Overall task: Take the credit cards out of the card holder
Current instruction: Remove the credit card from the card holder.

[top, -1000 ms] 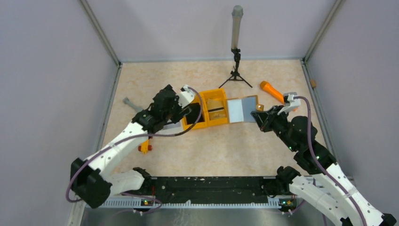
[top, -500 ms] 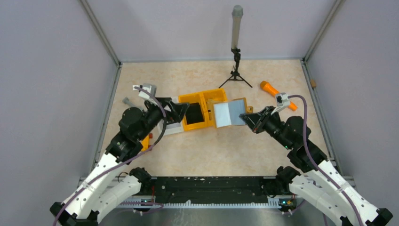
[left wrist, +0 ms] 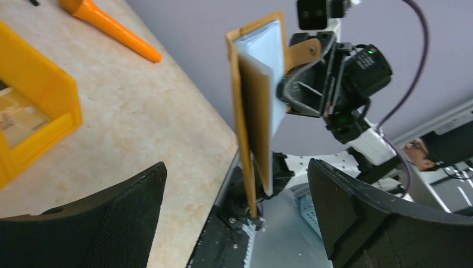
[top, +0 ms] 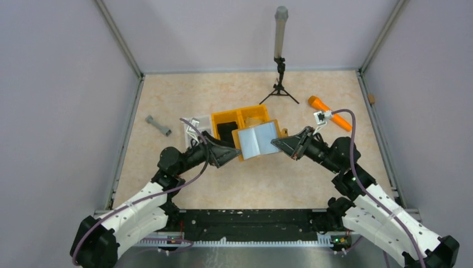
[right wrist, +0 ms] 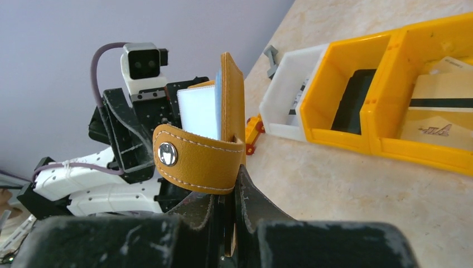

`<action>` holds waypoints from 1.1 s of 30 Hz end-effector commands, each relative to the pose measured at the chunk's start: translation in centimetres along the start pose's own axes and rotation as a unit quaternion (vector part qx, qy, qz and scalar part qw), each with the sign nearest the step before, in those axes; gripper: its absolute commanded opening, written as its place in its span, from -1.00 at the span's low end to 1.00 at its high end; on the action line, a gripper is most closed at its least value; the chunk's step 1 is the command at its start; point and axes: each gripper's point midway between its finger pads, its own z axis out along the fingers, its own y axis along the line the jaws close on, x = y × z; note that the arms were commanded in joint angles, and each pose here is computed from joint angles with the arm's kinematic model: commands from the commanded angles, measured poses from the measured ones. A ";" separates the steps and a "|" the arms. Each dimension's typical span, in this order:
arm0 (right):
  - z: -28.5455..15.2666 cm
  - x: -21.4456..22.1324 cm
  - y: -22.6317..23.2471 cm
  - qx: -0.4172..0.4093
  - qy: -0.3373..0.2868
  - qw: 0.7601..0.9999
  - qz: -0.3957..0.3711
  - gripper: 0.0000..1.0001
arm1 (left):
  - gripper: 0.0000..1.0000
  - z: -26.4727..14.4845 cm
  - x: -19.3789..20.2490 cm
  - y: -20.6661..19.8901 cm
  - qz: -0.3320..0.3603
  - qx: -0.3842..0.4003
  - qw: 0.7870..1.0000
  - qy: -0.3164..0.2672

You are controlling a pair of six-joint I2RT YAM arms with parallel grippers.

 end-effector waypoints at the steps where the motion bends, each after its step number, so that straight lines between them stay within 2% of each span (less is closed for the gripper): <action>1: 0.7 -0.9 2.3 -0.059 -0.011 0.998 0.007 -1.00 | 0.98 -0.3 -1.1 -5.1 0.012 0.120 0.993 -0.014; 5: 1.1 -0.6 2.1 -0.064 -0.011 0.998 0.011 -1.00 | 0.97 -0.5 -1.0 -5.5 0.035 0.130 0.991 -0.010; 9: 1.2 -0.3 2.2 -0.078 -0.012 0.997 0.019 -1.00 | 0.97 0.6 -0.9 -3.4 0.038 0.068 0.997 0.016; 13: 1.5 0.3 2.9 -0.106 0.004 0.994 0.016 -1.00 | 0.93 1.6 -0.3 -1.7 0.024 0.039 0.998 0.043; 15: 1.5 0.4 3.1 -0.114 0.010 0.993 0.016 -1.00 | 0.83 2.1 0.0 -1.1 0.016 0.034 0.998 0.052; 17: 1.6 0.5 3.1 -0.114 0.013 0.993 0.017 -1.00 | 0.67 2.4 0.2 -1.1 0.009 0.044 0.997 0.059; 19: 1.5 0.6 3.1 -0.115 0.015 0.993 0.015 -1.00 | 0.38 2.8 0.2 -1.2 0.005 0.052 0.997 0.063; 22: 1.5 0.9 3.1 -0.118 0.018 0.993 0.014 -1.00 | -0.22 3.2 0.4 -0.8 -0.001 0.050 0.996 0.072; 23: 1.4 1.0 3.1 -0.120 0.020 0.992 0.014 -0.95 | -0.41 3.3 0.5 -0.8 -0.001 0.050 0.996 0.073; 25: 1.3 1.1 3.2 -0.127 0.022 0.992 0.011 -0.67 | -0.71 3.3 0.4 -0.8 -0.004 0.050 0.996 0.074; 26: 1.3 1.2 3.1 -0.126 0.023 0.992 0.012 -0.55 | -0.81 3.3 0.4 -0.7 -0.004 0.049 0.996 0.072; 27: 1.3 1.3 3.0 -0.124 0.023 0.992 0.012 -0.52 | -0.86 3.3 0.4 -0.8 -0.001 0.050 0.996 0.071; 31: 1.3 1.3 2.1 -0.108 0.010 0.994 0.018 -0.63 | -0.94 3.2 0.0 -0.6 0.007 0.044 0.997 0.061; 33: 1.3 1.5 1.7 -0.100 0.008 0.995 0.020 -0.79 | -0.94 3.1 0.1 -1.2 0.007 0.057 0.996 0.064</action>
